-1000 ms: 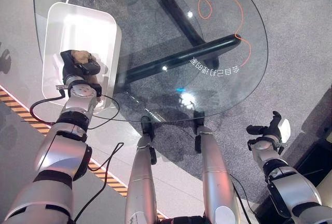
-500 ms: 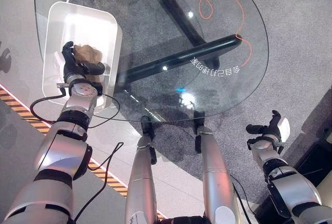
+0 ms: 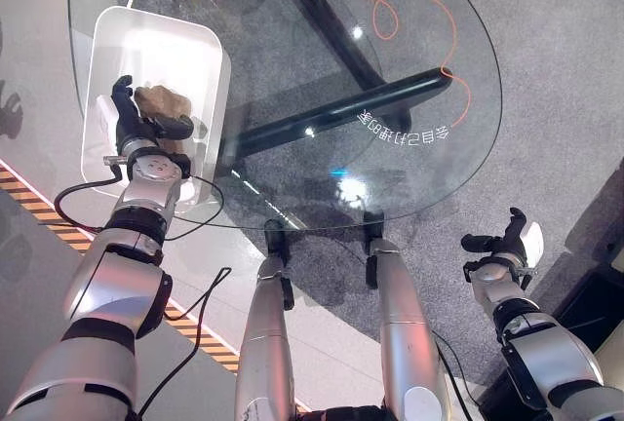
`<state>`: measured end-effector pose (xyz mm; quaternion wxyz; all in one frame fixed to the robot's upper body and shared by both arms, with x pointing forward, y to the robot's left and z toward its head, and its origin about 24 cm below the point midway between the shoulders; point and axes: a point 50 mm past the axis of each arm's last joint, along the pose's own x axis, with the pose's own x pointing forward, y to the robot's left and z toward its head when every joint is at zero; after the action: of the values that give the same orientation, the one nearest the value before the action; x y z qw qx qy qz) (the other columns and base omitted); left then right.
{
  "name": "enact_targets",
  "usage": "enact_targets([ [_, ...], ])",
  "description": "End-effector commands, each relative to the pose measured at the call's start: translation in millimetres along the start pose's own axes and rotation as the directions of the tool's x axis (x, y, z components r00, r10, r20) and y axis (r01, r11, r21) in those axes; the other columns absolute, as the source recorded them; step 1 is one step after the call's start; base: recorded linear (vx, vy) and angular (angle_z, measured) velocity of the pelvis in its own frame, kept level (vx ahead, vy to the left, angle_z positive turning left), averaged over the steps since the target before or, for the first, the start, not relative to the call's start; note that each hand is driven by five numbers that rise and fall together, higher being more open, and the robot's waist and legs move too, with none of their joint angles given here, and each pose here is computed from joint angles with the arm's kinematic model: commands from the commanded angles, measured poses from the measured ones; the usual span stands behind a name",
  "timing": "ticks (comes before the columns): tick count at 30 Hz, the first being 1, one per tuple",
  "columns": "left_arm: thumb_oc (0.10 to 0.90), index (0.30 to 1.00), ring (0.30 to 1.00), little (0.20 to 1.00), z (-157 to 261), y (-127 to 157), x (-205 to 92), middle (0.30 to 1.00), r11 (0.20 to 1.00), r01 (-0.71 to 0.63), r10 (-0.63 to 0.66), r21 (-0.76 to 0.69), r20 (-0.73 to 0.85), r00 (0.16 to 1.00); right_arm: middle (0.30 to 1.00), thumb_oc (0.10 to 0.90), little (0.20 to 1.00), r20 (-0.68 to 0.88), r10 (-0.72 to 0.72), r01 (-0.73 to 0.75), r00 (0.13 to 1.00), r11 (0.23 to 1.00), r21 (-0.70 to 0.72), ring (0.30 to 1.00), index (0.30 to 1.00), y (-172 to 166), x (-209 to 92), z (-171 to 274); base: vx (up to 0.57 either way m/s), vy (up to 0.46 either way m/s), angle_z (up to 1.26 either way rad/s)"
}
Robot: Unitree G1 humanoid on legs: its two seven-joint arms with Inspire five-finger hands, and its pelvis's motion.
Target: Wipe the table with a cloth and put it in the basket.
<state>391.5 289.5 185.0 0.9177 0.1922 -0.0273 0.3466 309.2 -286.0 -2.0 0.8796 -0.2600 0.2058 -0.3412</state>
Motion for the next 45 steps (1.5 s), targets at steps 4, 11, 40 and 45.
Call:
enact_targets([
  [4,0.8,0.9,0.9,0.9,41,83,23,0.9,0.957,-0.269,0.286,-0.106,0.222,0.932,0.9,0.8,0.9,-0.084,-0.071,0.065,0.994,0.996,-0.067,0.9,0.9,-24,-2,-49,0.0,-0.02,-0.06],
  [11,0.8,0.9,0.9,0.9,40,101,22,0.9,0.96,-0.262,0.28,-0.099,0.272,0.921,0.9,0.8,0.9,-0.174,-0.073,0.054,0.982,0.992,-0.113,0.9,0.9,-37,-9,-86,0.05,-0.024,-0.03],
  [40,0.8,0.9,0.9,0.9,-280,88,-174,0.9,0.925,0.38,-0.273,0.009,-0.68,0.681,0.9,0.8,0.9,-0.607,0.206,-0.468,0.767,0.828,-0.31,0.9,0.9,-37,-100,-221,0.06,0.003,0.07],
  [45,0.8,0.9,0.9,0.9,-315,75,-246,0.9,0.825,0.562,-0.35,-0.054,-0.83,0.435,0.9,0.8,0.9,-0.641,0.261,-0.552,0.722,0.776,-0.307,0.9,0.9,-27,-109,-223,0.06,0.019,0.0],
])
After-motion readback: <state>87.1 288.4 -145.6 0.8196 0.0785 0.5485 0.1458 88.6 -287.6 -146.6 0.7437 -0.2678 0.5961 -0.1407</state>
